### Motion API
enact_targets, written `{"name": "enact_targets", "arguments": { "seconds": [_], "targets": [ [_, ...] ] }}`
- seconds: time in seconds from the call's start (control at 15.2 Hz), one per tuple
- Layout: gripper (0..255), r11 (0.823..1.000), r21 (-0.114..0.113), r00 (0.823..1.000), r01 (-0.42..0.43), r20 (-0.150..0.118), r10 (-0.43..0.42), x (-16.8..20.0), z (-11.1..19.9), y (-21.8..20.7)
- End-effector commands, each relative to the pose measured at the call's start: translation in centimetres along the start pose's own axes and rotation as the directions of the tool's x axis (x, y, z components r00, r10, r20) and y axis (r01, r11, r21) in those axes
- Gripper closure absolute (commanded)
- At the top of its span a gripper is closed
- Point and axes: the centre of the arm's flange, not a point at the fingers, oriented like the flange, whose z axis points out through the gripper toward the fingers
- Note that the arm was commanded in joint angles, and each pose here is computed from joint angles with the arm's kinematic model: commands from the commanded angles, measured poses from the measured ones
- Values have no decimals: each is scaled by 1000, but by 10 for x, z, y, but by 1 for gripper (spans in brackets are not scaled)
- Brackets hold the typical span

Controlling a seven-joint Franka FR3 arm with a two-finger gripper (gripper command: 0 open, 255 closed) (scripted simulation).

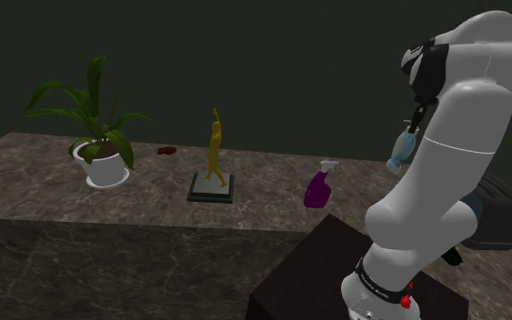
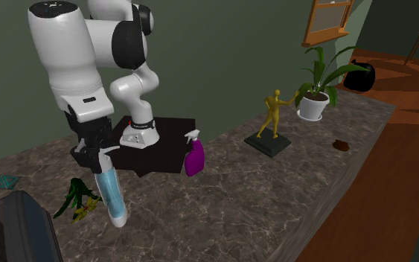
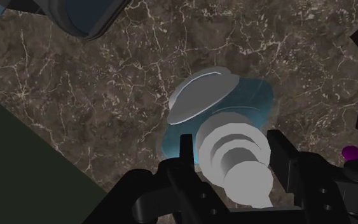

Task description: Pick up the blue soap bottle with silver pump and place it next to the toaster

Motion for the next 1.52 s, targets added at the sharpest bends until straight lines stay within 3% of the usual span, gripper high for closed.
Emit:
{"name": "enact_targets", "arguments": {
  "seconds": [0.0, 1.45],
  "targets": [
    [255, 1000, -1, 1000, 0, 0, 0, 0, 10, 0],
    [255, 1000, -1, 1000, 0, 0, 0, 8, 126, -1]
  ]
}}
